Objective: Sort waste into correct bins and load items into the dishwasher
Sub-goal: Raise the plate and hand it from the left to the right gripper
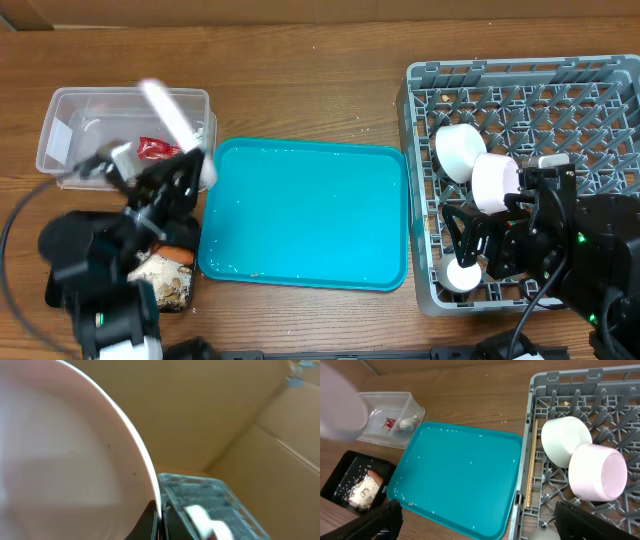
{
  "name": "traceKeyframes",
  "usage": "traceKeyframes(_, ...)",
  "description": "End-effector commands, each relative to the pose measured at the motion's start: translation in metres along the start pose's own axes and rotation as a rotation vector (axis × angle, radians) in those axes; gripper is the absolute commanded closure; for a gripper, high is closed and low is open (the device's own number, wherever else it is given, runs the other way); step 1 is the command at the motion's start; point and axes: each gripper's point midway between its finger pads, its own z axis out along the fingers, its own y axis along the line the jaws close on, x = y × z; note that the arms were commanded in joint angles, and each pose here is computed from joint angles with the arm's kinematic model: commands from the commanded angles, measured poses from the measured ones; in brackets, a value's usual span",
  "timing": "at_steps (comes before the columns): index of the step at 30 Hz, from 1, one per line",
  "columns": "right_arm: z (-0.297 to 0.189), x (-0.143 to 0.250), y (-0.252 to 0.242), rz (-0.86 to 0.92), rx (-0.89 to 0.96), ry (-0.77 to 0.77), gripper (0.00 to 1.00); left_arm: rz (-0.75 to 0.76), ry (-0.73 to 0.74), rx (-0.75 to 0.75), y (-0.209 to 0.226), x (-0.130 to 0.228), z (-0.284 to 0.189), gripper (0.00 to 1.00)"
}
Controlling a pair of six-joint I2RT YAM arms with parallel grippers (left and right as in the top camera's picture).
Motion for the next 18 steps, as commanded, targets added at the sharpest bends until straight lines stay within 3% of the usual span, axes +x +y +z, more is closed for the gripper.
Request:
traceKeyframes(1, -0.005, -0.005, 0.001, 0.0, -0.002, -0.023, 0.0, -0.079, 0.112, 0.235, -0.032, 0.012, 0.033, 0.96)
traceKeyframes(9, -0.005, -0.005, 0.001, 0.0, -0.002, -0.023, 0.0, -0.083, 0.302, 0.661, -0.099, 0.056, 0.116, 0.96)
traceKeyframes(18, -0.005, -0.005, 0.001, 0.0, -0.002, -0.023, 0.0, -0.164, 0.367, 0.764, -0.137, 0.091, 0.192, 0.96)
